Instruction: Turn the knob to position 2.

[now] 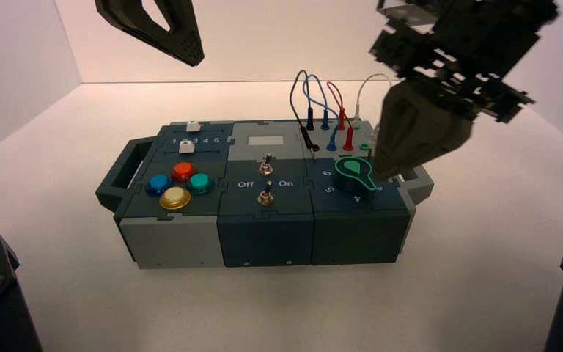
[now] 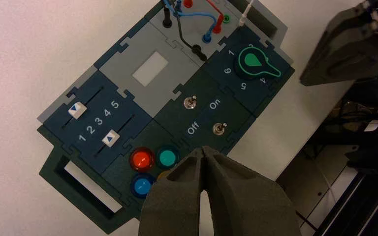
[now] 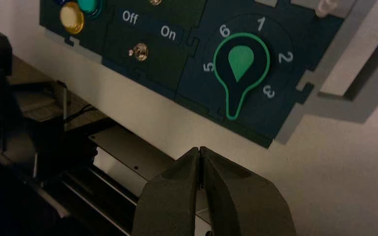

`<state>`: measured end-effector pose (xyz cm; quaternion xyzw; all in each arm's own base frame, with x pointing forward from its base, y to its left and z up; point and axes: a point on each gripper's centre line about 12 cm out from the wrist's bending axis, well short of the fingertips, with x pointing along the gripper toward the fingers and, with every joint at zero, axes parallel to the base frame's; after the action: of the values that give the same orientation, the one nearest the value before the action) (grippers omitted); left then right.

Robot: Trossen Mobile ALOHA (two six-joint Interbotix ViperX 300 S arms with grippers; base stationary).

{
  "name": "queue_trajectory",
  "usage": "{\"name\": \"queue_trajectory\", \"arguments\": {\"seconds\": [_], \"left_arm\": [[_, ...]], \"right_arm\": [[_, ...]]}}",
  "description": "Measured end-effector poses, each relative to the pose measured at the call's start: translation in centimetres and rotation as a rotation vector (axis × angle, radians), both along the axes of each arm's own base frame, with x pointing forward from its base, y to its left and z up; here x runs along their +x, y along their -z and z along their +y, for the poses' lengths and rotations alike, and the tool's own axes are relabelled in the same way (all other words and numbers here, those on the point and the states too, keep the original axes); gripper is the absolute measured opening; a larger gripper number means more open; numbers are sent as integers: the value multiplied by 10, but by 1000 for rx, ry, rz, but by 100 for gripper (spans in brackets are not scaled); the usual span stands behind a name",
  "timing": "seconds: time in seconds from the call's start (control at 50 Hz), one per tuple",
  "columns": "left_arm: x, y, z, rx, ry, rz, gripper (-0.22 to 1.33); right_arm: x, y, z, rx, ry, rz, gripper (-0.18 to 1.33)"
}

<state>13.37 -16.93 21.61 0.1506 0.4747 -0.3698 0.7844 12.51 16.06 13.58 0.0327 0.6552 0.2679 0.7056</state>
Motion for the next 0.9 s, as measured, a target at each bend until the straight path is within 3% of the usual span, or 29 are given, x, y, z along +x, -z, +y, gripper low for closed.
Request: {"name": "queue_trajectory", "arguments": {"seconds": [0.22, 0.5, 0.9], "left_arm": [[0, 0, 0, 6, 5, -7, -17], [1, 0, 1, 9, 14, -14, -17], [0, 0, 1, 17, 25, -23, -16]], "right_arm": [[12, 8, 8, -19, 13, -2, -14], [17, 22, 9, -55, 21, 16, -14], [19, 25, 11, -57, 28, 13, -14]]}}
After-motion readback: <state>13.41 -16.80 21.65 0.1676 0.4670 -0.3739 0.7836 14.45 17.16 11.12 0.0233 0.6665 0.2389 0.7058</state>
